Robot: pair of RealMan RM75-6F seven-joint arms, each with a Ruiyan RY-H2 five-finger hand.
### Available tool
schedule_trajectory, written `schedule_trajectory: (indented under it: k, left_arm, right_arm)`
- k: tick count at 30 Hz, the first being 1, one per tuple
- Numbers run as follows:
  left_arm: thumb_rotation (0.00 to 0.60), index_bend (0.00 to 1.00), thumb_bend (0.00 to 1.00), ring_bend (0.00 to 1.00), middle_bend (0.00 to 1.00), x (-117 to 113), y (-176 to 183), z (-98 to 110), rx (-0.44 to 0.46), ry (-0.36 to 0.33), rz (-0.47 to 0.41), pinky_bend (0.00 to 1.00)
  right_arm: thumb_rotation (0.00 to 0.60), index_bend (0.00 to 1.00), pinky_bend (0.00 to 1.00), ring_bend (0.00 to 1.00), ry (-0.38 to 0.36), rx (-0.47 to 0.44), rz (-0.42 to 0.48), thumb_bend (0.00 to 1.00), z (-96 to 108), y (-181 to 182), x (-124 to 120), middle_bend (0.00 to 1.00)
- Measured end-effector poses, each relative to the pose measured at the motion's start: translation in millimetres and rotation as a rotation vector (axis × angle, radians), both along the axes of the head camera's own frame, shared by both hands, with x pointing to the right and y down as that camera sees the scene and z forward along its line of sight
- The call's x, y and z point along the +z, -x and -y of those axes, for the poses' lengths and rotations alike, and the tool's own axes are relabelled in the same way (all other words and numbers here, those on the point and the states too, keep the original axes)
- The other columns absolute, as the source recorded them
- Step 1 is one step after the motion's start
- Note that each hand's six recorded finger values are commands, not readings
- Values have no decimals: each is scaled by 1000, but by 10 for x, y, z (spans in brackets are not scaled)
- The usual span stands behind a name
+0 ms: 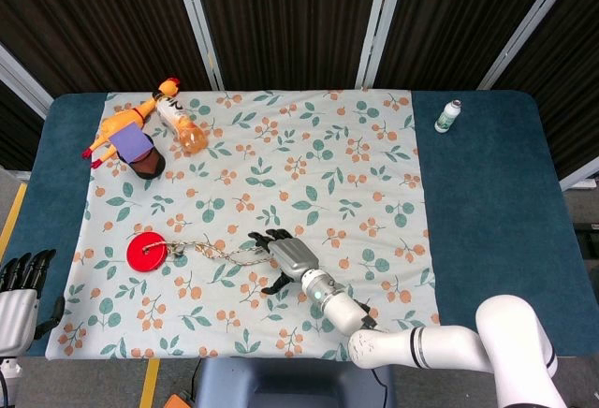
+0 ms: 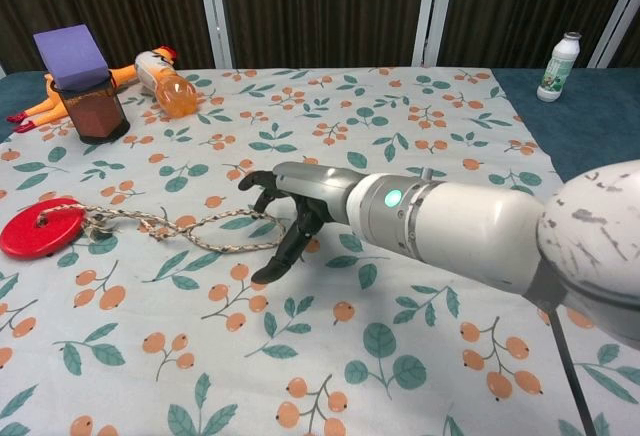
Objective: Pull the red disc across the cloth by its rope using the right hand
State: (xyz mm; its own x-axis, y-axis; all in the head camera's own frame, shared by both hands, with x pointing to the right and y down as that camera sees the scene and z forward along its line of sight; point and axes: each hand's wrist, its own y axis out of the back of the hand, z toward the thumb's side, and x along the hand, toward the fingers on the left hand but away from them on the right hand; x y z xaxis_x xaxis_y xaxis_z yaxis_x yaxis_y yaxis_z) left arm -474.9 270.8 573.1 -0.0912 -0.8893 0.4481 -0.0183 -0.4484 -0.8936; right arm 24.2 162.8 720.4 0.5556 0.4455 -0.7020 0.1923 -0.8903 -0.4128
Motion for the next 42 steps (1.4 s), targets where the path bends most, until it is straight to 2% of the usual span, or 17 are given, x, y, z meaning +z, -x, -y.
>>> schedule_trajectory:
  k: [4,7,9,10,13,14,16,21,24,26,30,35,42]
  left_arm:
    - [600,18,476,37,91,-4,21,-7,-6,-1,2,93]
    - [600,18,476,37,91,-7,29,-10,-7,-2,3,93]
    - [600,19,477,37,91,-9,34,-12,-9,-3,3,93]
    - [600,19,477,37,91,-10,38,-14,-10,-3,3,93]
    - [600,18,477,37,91,-13,49,-26,-14,-2,3,93]
    - [600,18,477,37,91,-14,53,-32,-15,-2,3,93]
    - [600,18,477,36,91,-19,62,-40,-19,-1,2,93]
    - [600,18,477,36,91,-31,65,-46,-26,-4,-8,93]
    - [600,18,476,36,91,-32,47,-45,-23,-6,-16,93]
    - [600,19,476,36,91,-32,25,-40,-19,-7,-21,93]
    - [600,18,476,37,91,-30,-20,-15,-11,-13,-32,93]
    - [600,19,476,36,91,-21,-50,-3,-8,-13,-41,93]
    - [600,19,476,36,90,36,-105,-7,-2,-4,-53,93]
  right_arm:
    - [600,0,0,16,19,5,10,306,-31,34,11,350]
    - [600,30,0,107,13,12,16,373,-35,53,9,463]
    - [600,175,16,191,0,24,16,440,-25,55,6,557]
    - [600,346,55,258,-7,32,16,483,-20,55,4,622]
    - [600,691,196,416,-30,59,9,554,-2,52,-2,750]
    - [600,763,254,469,-39,67,6,574,5,46,-6,776]
    - [600,810,336,530,-50,76,2,595,19,28,-20,787]
    - [600,824,424,589,-46,112,9,635,120,-110,-117,799]
    - [600,833,576,618,-48,130,5,673,214,-276,-211,800]
    - [600,835,627,621,-60,140,-7,679,291,-443,-284,800]
    - [600,835,639,622,-91,166,-52,681,420,-867,-419,800]
    - [600,835,639,622,-108,198,-114,681,447,-1367,-525,800]
    - [600,835,639,623,-170,356,-322,681,559,-2696,-569,800]
